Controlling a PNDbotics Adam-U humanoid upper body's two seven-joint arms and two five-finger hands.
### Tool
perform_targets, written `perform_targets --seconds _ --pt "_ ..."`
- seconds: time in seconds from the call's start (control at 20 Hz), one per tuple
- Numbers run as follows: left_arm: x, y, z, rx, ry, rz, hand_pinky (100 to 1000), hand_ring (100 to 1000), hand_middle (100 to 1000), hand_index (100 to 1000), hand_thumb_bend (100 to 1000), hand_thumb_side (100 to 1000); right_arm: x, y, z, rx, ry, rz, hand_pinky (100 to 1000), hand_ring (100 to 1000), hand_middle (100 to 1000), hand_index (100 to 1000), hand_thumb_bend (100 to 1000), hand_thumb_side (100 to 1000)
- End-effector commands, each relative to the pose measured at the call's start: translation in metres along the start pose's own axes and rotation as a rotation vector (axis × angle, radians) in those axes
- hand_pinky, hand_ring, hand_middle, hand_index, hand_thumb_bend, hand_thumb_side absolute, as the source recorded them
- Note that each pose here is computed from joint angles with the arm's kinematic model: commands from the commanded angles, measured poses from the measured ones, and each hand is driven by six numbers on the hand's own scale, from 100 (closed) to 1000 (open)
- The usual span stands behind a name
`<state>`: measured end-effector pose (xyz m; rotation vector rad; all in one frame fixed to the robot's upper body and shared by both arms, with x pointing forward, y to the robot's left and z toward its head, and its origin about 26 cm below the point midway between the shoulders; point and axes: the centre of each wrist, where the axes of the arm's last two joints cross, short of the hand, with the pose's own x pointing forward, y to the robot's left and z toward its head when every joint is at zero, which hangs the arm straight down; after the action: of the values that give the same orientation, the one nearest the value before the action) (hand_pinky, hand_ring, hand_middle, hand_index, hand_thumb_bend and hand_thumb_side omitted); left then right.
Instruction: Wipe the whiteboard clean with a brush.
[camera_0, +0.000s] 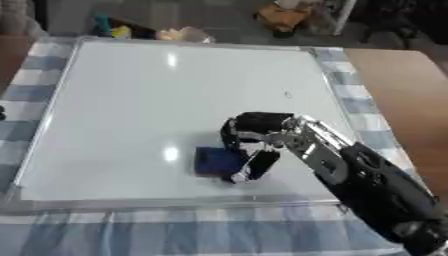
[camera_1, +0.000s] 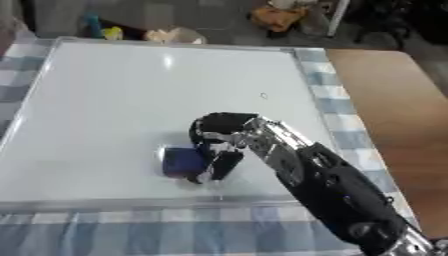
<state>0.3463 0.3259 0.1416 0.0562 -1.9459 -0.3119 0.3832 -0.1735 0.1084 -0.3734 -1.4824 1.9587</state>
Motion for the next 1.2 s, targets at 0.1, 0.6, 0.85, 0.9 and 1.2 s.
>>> perform_targets --seconds 0.1,0.6,0.85,0.9,1.2 --pt "0.0082 0.0040 -0.0030 0.003 -0.027 -0.009 547 521 574 693 656 953 -0.0022 -0.0075 0.0048 -0.015 0.014 0.025 571 551 517 279 339 464" --pt "0.0083 0.0042 -0.0030 0.004 -0.027 -0.009 547 521 574 693 656 952 -0.0023 -0.0087 0.0062 -0.031 0.018 0.026 561 532 499 274 329 450" --pt "0.0079 0.0044 -0.0026 0.005 -0.026 -0.010 547 521 574 693 656 952 -0.0029 -0.0092 0.0076 -0.040 0.025 0.026 551 519 484 271 277 395" --pt "0.0079 0.0044 -0.0026 0.005 -0.026 -0.010 547 520 574 693 656 952 -0.0030 -0.0093 0.0077 -0.041 0.026 0.026 550 519 484 271 274 393" --pt "0.0077 0.0046 -0.0024 0.006 -0.025 -0.009 547 520 574 693 657 952 -0.0031 -0.0099 0.0087 -0.046 0.029 0.024 548 518 483 271 272 392"
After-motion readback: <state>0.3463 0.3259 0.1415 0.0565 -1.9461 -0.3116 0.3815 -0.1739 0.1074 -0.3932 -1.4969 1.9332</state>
